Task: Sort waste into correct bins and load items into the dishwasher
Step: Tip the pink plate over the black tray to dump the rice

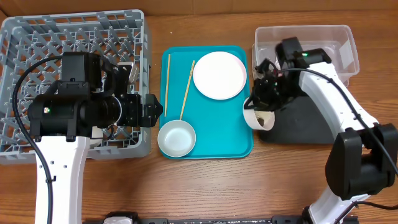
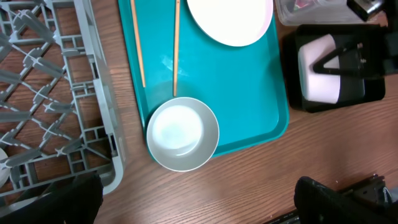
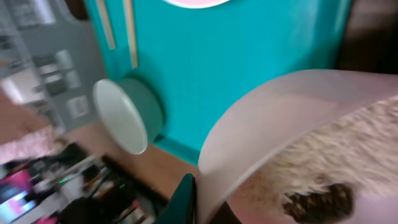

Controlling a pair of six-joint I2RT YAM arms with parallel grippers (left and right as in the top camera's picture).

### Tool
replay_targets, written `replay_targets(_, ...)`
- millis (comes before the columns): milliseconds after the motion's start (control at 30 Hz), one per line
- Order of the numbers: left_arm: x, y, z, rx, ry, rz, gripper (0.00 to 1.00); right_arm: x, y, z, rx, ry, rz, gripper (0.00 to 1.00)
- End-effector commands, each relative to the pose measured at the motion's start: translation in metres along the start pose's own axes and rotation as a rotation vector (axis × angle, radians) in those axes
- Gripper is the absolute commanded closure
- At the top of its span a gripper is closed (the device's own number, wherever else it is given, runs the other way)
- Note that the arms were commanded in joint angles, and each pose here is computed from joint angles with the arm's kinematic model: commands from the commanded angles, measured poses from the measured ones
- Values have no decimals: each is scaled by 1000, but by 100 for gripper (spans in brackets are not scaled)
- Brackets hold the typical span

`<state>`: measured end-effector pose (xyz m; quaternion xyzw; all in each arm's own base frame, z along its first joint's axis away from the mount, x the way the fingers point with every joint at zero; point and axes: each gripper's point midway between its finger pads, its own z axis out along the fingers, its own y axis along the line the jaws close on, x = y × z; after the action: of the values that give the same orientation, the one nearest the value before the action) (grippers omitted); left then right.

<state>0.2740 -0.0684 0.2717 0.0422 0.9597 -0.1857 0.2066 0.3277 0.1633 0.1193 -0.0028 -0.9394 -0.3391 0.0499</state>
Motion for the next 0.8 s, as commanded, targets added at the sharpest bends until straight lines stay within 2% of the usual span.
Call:
replay_targets(0,-1,-3,-1,12,-5,20,0,3,7,-14,-171,-19,-89,96)
replay_targets(300,-1,-3,-1,12,-5,20,0,-2,-10,-62,-405,-145,-134,96)
replay_targets(567,-1,-3,0,11,-4,20,0,-11,-31,-90,-458,-237,-63,96)
replay_targets(767,-1,-3,0,12,-7,21,0,-8,-33,-98,-518,-276,-83,96)
